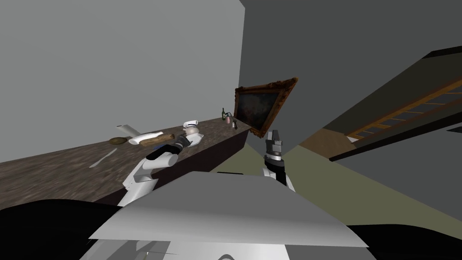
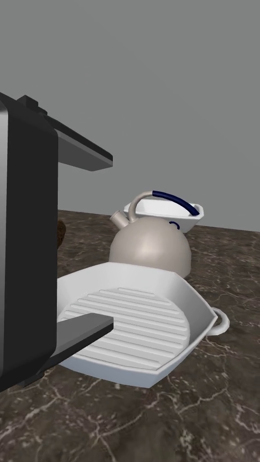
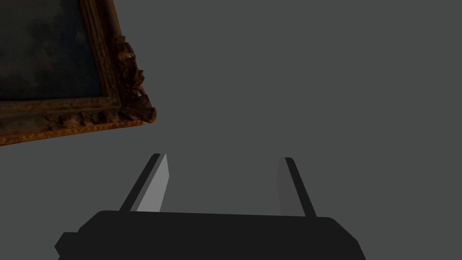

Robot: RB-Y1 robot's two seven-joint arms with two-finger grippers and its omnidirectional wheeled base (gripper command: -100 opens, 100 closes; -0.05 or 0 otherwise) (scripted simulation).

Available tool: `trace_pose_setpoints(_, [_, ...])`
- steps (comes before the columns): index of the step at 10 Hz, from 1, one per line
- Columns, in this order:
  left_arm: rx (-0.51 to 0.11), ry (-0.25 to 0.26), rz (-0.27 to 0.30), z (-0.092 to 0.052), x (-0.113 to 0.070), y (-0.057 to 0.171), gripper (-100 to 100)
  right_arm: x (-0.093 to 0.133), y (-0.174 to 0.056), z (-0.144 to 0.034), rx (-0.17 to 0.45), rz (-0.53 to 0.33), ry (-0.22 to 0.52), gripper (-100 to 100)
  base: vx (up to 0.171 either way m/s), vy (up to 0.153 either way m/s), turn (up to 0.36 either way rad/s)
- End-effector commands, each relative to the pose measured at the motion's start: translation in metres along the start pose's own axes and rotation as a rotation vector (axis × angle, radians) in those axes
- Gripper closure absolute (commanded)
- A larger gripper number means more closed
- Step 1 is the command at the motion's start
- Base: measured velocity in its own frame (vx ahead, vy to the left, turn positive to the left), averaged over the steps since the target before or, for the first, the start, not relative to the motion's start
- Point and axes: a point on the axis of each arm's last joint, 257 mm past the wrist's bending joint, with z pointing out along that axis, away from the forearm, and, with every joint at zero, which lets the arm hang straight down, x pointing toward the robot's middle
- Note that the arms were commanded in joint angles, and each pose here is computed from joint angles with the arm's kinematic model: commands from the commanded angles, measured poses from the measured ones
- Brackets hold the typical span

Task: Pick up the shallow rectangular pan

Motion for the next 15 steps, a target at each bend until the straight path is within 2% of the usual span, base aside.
trace_pose_setpoints(1, [-0.036, -0.015, -0.003, 0.000, -0.004, 0.010, -100, 0.000, 0.000, 0.000, 0.000, 0.000, 0.000, 0, 0.019, -0.009, -0.003])
trace_pose_setpoints(7, [-0.193, -0.079, -0.054, 0.000, -0.028, 0.037, -100, 0.000, 0.000, 0.000, 0.000, 0.000, 0.000, 0, 0.041, -0.010, -0.021])
trace_pose_setpoints(15, [-0.414, -0.184, -0.095, -0.013, -0.058, 0.077, -100, 0.000, 0.000, 0.000, 0.000, 0.000, 0.000, 0, 0.052, 0.002, -0.015])
